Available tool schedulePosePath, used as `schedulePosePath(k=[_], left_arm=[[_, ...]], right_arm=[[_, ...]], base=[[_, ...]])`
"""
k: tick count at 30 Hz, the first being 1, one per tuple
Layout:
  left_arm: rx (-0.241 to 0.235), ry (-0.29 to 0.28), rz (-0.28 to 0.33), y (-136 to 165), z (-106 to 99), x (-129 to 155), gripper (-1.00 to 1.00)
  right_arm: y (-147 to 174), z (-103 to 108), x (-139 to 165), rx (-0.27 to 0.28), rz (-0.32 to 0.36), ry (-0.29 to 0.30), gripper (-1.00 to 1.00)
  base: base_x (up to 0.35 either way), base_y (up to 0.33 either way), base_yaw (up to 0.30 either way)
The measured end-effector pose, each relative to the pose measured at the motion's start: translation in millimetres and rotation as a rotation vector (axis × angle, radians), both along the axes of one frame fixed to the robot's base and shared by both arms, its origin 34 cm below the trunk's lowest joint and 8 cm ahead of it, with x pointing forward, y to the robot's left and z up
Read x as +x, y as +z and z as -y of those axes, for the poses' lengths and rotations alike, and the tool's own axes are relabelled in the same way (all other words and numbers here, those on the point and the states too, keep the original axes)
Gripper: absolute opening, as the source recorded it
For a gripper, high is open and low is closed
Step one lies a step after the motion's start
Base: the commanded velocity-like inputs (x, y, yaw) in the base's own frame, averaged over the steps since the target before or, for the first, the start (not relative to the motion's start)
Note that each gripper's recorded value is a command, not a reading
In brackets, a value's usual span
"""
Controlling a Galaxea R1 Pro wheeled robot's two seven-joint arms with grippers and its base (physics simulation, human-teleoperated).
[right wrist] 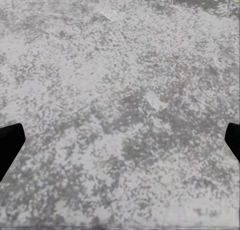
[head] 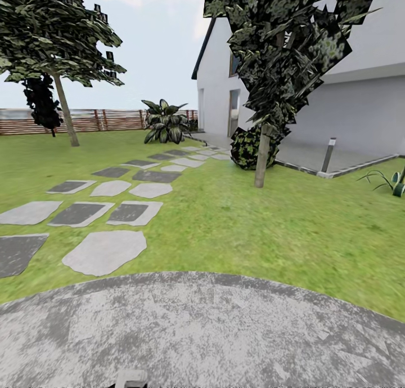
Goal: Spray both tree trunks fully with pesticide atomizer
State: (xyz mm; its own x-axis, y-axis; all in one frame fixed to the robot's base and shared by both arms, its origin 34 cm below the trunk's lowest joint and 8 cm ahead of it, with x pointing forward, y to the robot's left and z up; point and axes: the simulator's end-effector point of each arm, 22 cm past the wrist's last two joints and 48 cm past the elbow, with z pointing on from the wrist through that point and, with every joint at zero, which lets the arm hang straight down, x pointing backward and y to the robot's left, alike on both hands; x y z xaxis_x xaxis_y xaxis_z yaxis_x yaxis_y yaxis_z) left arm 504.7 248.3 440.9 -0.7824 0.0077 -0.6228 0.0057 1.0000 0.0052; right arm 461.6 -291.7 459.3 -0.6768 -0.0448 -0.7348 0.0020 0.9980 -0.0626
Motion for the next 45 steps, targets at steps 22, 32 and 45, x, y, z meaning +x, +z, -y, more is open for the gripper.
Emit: schedulePosePath(k=[22,32,45], left_arm=[[0.001,0.002,-0.038,-58,-1,-18,1.0],[-0.023,0.1,-0.045,-83,-25,-26,1.0],[-0.023,0.101,-0.063,-117,-25,-37,1.0]], right_arm=[[-63,0,-26,0.001,-0.061,-0.003,1.0],[-88,1,-34,0.0,-0.074,-0.005,1.0],[-121,1,-45,-0.001,-0.094,-0.004,1.0]], base=[[0.0,0.0,0.0],[0.0,0.0,0.025],[0.0,0.0,0.143]])
